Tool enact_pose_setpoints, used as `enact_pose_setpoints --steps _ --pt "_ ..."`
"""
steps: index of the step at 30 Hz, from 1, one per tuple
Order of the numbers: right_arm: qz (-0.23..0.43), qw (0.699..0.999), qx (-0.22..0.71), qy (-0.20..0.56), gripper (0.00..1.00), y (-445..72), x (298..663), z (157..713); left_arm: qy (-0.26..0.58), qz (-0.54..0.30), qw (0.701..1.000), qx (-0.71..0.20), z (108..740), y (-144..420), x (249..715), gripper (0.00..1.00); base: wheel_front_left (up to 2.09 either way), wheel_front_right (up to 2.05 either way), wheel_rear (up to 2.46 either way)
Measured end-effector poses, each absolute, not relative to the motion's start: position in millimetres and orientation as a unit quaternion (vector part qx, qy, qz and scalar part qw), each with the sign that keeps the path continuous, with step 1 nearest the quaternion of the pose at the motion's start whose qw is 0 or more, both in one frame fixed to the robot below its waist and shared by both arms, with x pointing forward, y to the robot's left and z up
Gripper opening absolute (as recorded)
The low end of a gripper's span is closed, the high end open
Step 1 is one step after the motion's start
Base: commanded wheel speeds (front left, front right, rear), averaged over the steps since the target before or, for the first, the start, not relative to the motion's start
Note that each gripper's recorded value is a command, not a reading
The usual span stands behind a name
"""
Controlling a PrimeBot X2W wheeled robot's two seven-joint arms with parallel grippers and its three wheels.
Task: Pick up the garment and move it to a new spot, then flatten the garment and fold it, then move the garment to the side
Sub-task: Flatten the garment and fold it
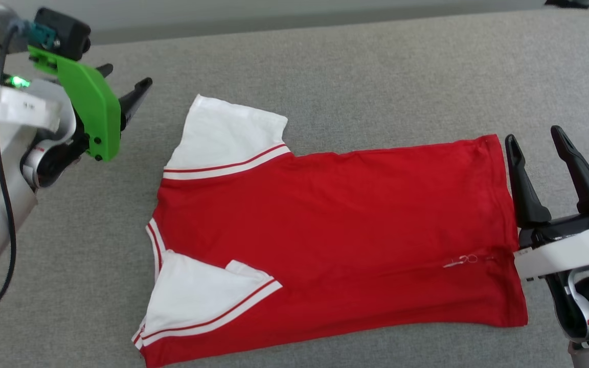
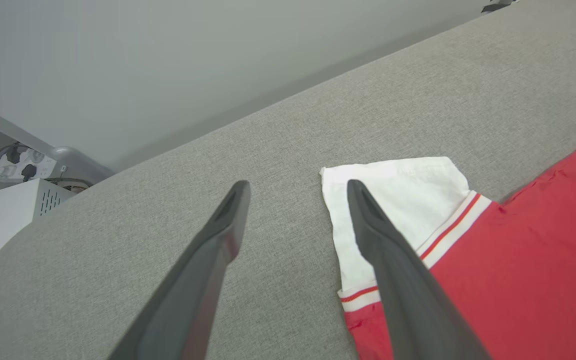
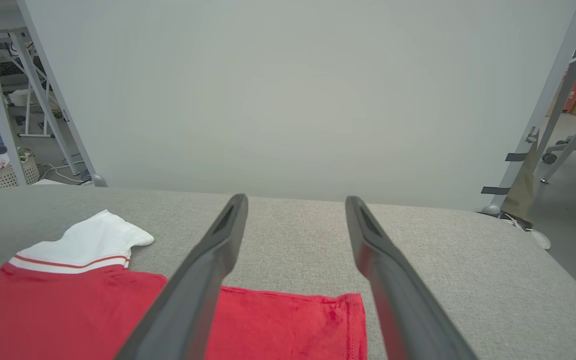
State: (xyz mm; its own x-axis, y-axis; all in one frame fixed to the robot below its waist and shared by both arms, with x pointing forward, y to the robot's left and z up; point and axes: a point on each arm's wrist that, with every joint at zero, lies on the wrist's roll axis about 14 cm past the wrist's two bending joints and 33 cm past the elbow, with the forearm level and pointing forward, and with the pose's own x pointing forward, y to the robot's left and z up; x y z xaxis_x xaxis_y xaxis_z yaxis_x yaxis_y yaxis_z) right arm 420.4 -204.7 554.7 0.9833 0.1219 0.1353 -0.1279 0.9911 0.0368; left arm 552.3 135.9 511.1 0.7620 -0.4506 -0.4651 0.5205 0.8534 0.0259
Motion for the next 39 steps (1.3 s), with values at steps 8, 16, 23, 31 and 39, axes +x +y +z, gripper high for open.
enact_pose_setpoints --steps 8,16,23,31,39 --pt "0.044 0.998 0.015 -0.029 1.0 -216.6 436.2 523.5 0.404 -0.291 0.864 0.08 443.4 101.9 567.9 1.0 0.0 0.0 0.0" --pt "0.037 0.999 0.009 -0.001 1.0 -222.8 452.2 495.2 0.471 -0.292 0.828 0.086 391.9 89.0 585.3 1.0 0.0 0.0 0.0" --pt "0.025 0.999 0.005 0.019 1.0 -231.9 454.2 476.4 0.502 -0.298 0.804 0.109 359.6 81.7 588.3 1.0 0.0 0.0 0.0" --pt "0.015 1.0 0.007 0.006 1.0 -241.5 457.2 483.8 0.475 -0.328 0.806 0.129 365.6 70.7 583.4 0.0 0.0 0.0 0.0" --pt "0.045 0.998 -0.044 -0.001 1.0 -253.2 474.2 522.1 0.387 -0.358 0.832 0.172 398.6 60.7 575.7 0.0 0.0 0.0 0.0"
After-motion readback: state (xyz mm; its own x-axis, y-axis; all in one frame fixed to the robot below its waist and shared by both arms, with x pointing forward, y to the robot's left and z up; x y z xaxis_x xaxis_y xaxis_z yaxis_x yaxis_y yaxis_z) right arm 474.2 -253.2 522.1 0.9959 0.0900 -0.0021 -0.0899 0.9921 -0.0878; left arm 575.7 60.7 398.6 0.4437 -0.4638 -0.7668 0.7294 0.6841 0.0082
